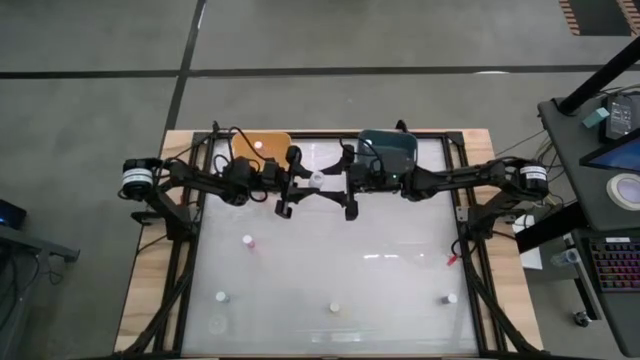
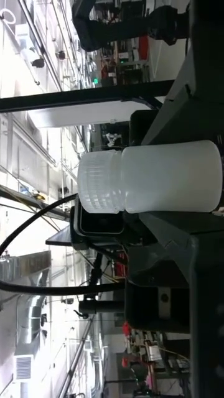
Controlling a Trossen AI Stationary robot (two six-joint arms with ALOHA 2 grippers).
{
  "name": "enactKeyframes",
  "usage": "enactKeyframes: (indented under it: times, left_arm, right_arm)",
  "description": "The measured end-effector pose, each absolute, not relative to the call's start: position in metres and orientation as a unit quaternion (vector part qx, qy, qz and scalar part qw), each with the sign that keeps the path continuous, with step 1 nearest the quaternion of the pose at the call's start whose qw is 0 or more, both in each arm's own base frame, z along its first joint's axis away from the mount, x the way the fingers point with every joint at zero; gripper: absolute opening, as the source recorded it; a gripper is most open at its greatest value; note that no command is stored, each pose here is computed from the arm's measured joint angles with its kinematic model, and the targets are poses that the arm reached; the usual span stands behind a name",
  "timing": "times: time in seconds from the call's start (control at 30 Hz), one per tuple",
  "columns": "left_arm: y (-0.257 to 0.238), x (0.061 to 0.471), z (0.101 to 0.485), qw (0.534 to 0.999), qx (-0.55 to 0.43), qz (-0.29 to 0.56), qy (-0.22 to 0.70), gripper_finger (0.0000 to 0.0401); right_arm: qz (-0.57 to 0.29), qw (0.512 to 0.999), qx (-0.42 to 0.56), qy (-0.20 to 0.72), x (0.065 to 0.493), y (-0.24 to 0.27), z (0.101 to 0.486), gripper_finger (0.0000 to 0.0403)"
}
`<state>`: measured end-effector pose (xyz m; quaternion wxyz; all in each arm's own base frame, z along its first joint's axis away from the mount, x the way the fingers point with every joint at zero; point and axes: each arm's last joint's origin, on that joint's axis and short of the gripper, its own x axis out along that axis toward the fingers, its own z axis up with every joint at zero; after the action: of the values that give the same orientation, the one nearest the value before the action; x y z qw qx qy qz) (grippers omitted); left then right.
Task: Pick and place medicine bottles into bin by pill shape (circle, oval)
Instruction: Put the transparent tablet bottle into the yellow bin
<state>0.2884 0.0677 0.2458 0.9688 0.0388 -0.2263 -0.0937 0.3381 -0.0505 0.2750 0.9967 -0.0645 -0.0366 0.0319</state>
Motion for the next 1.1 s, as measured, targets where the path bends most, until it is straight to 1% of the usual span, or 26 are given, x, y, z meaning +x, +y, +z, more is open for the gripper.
enactKeyframes:
  times: [0.13,0.3,0.7,1.1]
  left_arm:
    - [0.0661,0.2911,0.2506,0.967,0.040,-0.095,-0.234,0.0134]
    - [0.0662,0.2960,0.2527,0.970,0.035,-0.098,-0.221,0.0134]
    - [0.0666,0.2952,0.2513,0.971,0.036,-0.093,-0.219,0.0135]
    - [0.0661,0.2940,0.2481,0.972,0.032,-0.095,-0.211,0.0157]
  right_arm:
    - [0.032,0.996,-0.071,-0.039,0.3381,-0.0505,0.2754,0.0237]
    - [0.033,0.996,-0.074,-0.043,0.3381,-0.0504,0.2758,0.0233]
    - [0.029,0.996,-0.074,-0.042,0.3381,-0.0507,0.2758,0.0187]
    - [0.030,0.997,-0.064,-0.034,0.3382,-0.0509,0.2740,0.0182]
